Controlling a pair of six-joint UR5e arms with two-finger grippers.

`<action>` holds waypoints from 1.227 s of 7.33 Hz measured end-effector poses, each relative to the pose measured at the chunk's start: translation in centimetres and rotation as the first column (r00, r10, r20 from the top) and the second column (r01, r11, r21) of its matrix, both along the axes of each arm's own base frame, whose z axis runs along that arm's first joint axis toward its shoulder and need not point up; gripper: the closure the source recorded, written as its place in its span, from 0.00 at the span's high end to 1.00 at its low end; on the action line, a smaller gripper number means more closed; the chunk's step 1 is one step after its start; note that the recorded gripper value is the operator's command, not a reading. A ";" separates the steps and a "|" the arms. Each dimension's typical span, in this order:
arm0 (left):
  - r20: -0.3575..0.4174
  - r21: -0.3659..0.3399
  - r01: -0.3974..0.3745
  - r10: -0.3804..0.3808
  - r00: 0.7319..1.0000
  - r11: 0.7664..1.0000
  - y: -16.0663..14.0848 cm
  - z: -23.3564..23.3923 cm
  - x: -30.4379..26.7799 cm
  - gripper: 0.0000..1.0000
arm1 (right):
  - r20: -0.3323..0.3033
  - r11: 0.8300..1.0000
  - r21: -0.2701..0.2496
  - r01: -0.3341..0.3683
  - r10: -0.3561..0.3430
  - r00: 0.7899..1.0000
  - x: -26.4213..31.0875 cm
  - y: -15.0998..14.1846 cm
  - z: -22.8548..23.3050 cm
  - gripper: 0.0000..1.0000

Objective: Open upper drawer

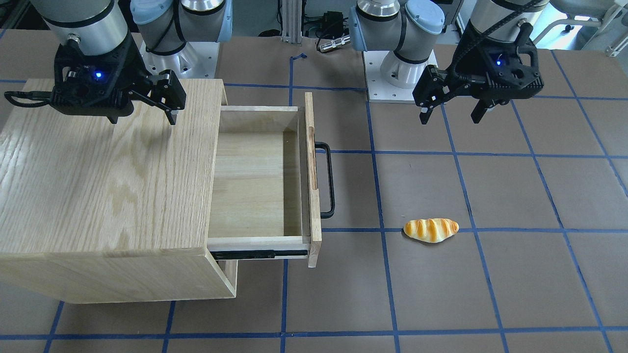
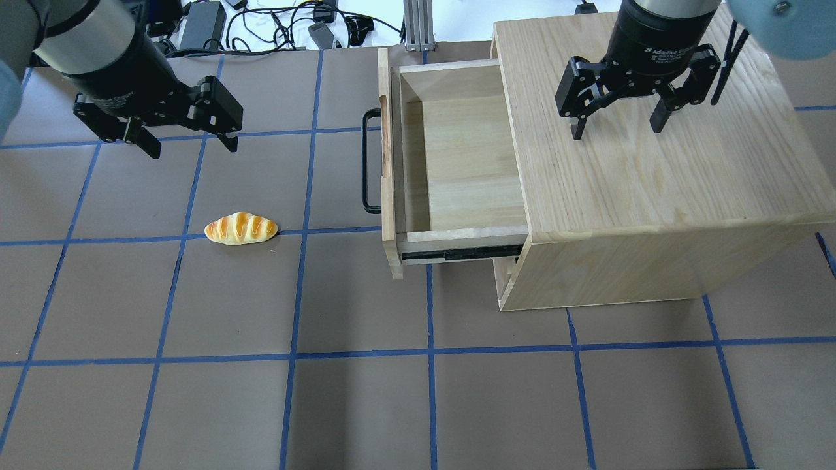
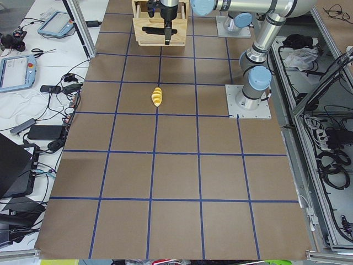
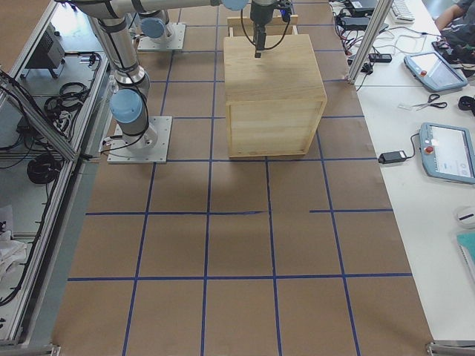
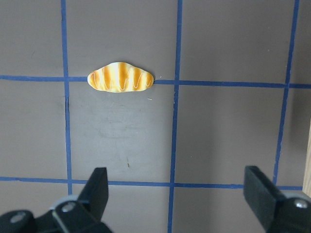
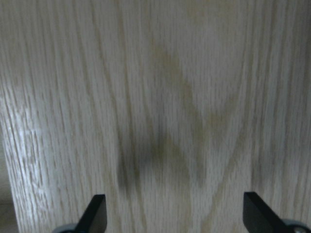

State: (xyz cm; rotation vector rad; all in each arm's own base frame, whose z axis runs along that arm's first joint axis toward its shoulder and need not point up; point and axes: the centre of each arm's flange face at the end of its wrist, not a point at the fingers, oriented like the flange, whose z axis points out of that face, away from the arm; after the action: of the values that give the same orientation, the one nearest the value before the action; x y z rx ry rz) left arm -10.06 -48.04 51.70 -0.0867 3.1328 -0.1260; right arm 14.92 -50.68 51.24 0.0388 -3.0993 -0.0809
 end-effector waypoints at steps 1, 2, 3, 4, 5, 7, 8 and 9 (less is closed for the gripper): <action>0.000 0.000 -0.001 0.001 1.000 1.000 0.0 0.0 0.0 1.00 | 0.000 1.000 0.000 0.000 0.000 1.000 0.0 0.0 0.0 1.00; 0.000 -0.003 -0.002 0.002 1.000 1.000 -0.1 0.1 0.1 1.00 | 0.000 1.000 0.000 0.000 0.000 1.000 0.0 0.0 0.0 1.00; 0.001 -0.008 -0.002 0.002 1.000 1.000 -0.2 0.3 0.1 1.00 | 0.000 1.000 0.000 0.000 0.000 1.000 0.0 0.0 0.0 1.00; 0.001 -0.009 -0.002 0.002 1.000 1.000 -0.3 0.3 0.2 1.00 | 0.000 1.000 0.000 0.000 0.000 1.000 0.0 0.0 0.0 1.00; 0.000 -0.007 -0.001 0.001 1.000 1.000 -0.3 0.1 0.1 1.00 | 0.000 1.000 0.000 0.000 0.000 1.000 0.0 0.0 0.0 1.00; 0.000 -0.011 -0.001 0.001 1.000 1.000 -0.3 0.1 0.1 1.00 | 0.000 1.000 0.000 0.000 0.000 1.000 0.0 0.0 0.0 1.00; -0.001 -0.012 -0.001 0.001 1.000 1.000 -0.2 0.1 0.1 1.00 | 0.000 1.000 0.000 0.000 0.000 1.000 0.0 0.0 0.0 1.00; -0.001 -0.014 -0.002 0.002 1.000 1.000 -0.2 0.2 0.0 1.00 | 0.000 1.000 0.001 0.000 0.000 1.000 0.0 0.0 0.0 1.00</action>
State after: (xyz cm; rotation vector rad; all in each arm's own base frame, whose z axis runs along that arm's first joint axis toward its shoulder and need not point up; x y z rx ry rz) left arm -10.04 -48.21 51.93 -0.0902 3.1329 -0.1487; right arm 14.92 -50.68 51.21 0.0389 -3.0992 -0.0818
